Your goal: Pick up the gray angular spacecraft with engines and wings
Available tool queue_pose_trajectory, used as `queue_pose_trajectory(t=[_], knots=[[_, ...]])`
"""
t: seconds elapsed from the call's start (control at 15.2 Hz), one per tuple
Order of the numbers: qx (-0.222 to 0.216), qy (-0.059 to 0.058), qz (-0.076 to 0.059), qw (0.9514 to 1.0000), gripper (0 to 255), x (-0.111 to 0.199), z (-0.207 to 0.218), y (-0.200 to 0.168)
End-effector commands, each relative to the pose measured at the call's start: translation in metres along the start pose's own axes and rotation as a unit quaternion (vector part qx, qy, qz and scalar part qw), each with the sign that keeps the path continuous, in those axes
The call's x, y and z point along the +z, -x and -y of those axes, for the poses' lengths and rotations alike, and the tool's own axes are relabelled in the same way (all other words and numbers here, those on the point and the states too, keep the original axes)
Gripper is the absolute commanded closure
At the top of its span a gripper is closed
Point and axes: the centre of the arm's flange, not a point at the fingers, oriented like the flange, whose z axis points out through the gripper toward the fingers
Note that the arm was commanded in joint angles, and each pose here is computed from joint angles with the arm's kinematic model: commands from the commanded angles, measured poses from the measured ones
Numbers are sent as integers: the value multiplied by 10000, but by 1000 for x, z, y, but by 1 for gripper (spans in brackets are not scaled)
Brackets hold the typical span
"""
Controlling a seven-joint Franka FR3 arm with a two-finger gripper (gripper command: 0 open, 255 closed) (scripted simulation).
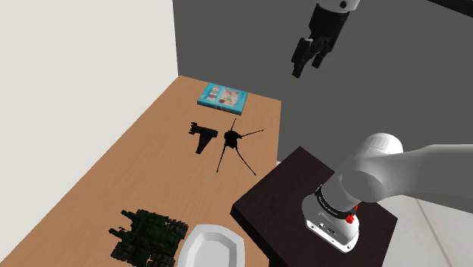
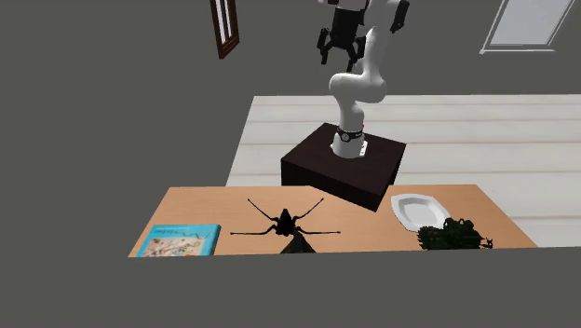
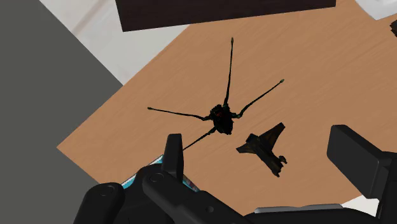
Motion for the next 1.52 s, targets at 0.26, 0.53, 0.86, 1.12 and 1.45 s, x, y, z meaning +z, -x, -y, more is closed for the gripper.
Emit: queue_pose_trajectory(t=[0.26, 0.53, 0.86, 1.12, 1.45], knots=[[3, -42, -16, 10000, 0, 39, 13, -32], [6, -84, -32, 10000, 0, 78, 27, -63], [9, -137, -53, 9999, 0, 127, 45, -103], [12, -179, -69, 9998, 0, 166, 59, -135], [16, -231, -89, 9997, 0, 214, 77, -175]])
